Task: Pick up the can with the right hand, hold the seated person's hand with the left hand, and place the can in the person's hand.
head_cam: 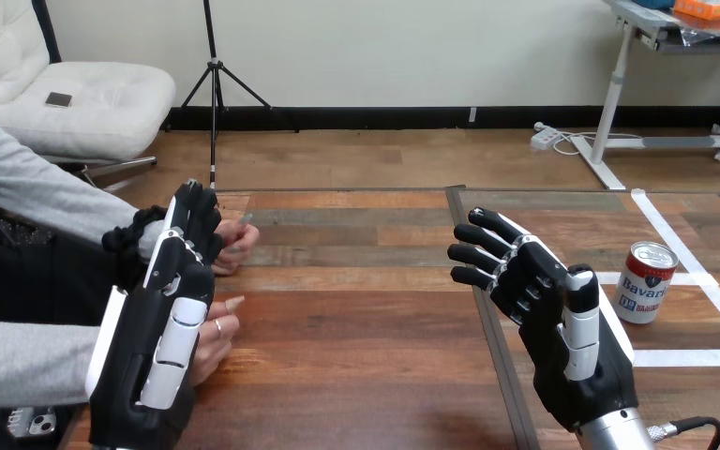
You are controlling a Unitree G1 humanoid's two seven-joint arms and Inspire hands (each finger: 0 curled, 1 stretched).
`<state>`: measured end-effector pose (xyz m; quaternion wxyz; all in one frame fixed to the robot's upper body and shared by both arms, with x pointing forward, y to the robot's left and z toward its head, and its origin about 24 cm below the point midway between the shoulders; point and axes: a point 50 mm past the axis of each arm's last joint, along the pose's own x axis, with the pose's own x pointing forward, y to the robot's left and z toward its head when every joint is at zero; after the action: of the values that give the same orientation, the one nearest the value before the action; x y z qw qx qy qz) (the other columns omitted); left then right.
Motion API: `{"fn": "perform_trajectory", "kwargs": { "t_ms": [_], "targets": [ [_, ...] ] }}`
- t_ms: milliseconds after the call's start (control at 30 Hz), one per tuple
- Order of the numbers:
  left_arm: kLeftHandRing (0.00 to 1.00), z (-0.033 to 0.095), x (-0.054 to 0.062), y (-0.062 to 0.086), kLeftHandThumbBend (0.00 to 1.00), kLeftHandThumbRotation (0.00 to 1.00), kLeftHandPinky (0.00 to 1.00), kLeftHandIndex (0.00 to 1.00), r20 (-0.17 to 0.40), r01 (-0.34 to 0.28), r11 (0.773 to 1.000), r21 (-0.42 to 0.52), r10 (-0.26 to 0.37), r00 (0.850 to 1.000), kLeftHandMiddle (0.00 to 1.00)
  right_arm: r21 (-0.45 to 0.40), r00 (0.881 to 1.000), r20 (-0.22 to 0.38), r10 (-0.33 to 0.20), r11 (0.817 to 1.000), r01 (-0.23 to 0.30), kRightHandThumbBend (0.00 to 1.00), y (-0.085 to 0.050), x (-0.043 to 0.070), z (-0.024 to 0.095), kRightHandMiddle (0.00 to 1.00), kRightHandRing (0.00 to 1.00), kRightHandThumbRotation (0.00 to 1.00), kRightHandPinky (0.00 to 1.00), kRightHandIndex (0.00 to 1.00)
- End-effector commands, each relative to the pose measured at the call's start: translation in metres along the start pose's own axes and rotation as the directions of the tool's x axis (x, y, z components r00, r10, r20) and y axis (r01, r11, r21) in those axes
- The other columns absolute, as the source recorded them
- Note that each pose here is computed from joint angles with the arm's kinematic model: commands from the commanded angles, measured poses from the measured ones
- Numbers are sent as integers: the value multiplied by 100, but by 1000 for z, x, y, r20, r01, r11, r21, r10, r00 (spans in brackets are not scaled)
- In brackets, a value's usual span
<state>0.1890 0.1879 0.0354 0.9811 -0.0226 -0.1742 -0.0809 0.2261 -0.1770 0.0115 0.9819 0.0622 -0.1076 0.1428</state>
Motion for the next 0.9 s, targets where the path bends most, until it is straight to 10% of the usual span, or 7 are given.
{"fn": "perform_trajectory", "kwargs": {
  "t_ms": [0,867],
  "targets": [
    [100,8,11,0,64,85,100,100,67,-1,1000,-2,1,998,100,-18,998,58,24,1000,-23,97,1,10,11,83,81,100,78,84],
    [100,8,11,1,64,85,100,100,68,6,1000,-4,-6,998,100,-14,998,57,22,1000,-21,99,1,10,11,84,82,100,79,84]
  ]
}}
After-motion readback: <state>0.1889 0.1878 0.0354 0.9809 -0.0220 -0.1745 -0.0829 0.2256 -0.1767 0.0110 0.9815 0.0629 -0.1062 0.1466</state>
